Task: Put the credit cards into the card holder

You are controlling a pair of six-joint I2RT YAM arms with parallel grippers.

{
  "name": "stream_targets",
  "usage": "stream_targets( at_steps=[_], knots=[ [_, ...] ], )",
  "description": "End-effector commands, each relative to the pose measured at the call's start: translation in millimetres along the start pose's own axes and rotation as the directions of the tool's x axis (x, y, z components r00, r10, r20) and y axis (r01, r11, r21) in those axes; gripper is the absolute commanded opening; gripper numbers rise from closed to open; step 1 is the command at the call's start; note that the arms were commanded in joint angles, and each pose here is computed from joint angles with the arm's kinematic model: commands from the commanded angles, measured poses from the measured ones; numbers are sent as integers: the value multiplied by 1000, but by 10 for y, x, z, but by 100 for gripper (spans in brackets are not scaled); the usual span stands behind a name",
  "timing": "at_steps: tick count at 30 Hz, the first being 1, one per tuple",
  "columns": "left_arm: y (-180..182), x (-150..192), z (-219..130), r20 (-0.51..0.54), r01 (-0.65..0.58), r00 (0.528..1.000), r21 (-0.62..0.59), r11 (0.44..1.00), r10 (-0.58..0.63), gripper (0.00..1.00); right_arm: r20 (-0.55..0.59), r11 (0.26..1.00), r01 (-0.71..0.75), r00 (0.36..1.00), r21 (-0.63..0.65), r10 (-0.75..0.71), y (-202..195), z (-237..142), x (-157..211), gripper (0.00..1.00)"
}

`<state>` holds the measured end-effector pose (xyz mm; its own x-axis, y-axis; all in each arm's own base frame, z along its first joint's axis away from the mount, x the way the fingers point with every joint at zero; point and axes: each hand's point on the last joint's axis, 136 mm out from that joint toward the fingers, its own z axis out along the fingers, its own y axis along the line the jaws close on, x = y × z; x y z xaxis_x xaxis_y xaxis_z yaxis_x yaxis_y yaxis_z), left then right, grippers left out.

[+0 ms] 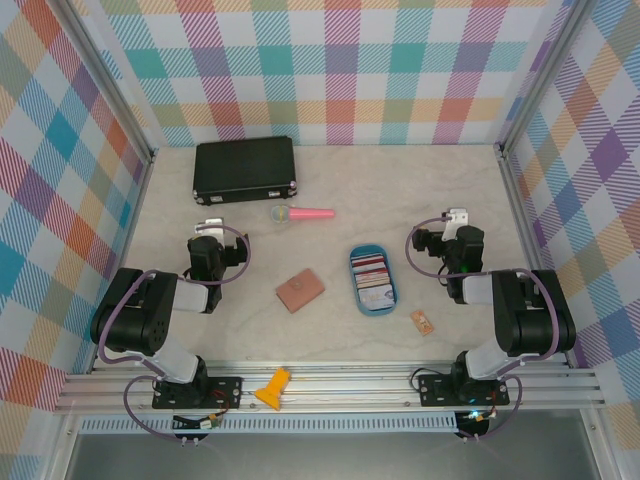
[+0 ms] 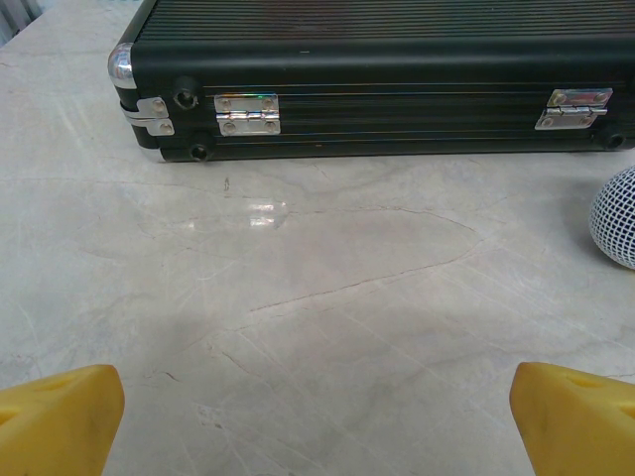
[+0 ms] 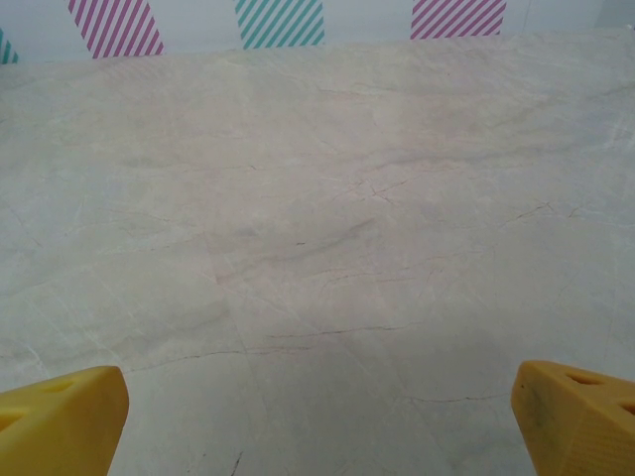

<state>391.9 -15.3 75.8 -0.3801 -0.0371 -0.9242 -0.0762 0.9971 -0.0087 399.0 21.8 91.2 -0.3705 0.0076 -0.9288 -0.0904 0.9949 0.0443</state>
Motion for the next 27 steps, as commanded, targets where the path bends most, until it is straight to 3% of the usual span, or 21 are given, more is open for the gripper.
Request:
stream_targets(
  at_steps=[1, 4, 8, 12, 15, 17, 20, 22, 24, 27],
  knots=[
    [67, -104, 32, 29, 14, 1000, -22, 1000, -13, 100, 6, 1000, 3, 1000, -11, -2, 6, -10, -12, 99],
    [136, -203, -84, 79, 35, 996, -52, 998, -31, 100, 15, 1000, -1, 1000, 15, 1, -23, -130, -195, 99],
    [236, -609, -500, 134, 96, 988, -121, 988, -80, 100, 1, 999, -53, 999, 0, 53, 51, -576, -737, 99],
    [-40, -1034, -894, 10, 287, 958, 38, 957, -288, 97, -61, 943, -157, 988, -295, 145, 625, -1107, -1109, 95],
    [-482, -1064, -1094, -174, 372, 925, 225, 901, -338, 95, -124, 808, -177, 984, -563, 129, 1163, -1490, -1160, 87],
    [-702, -927, -1207, -331, 446, 876, 279, 850, -351, 94, -187, 688, -222, 974, -692, 126, 1469, -1717, -1116, 83],
    [-907, -516, -1367, -572, 572, 738, 245, 783, -359, 93, -341, 560, -328, 936, -761, 85, 1864, -1949, -895, 79],
    [-978, -237, -1437, -682, 635, 631, 182, 751, -368, 93, -413, 528, -362, 911, -768, 24, 2129, -2075, -717, 79],
    [-1077, -21, -1473, -751, 674, 561, 170, 719, -349, 93, -481, 523, -414, 877, -745, 9, 2327, -2111, -583, 81],
    [-1138, 187, -1421, -782, 698, 518, 153, 699, -346, 92, -608, 526, -541, 792, -656, 56, 2614, -2016, -418, 82]
  ],
)
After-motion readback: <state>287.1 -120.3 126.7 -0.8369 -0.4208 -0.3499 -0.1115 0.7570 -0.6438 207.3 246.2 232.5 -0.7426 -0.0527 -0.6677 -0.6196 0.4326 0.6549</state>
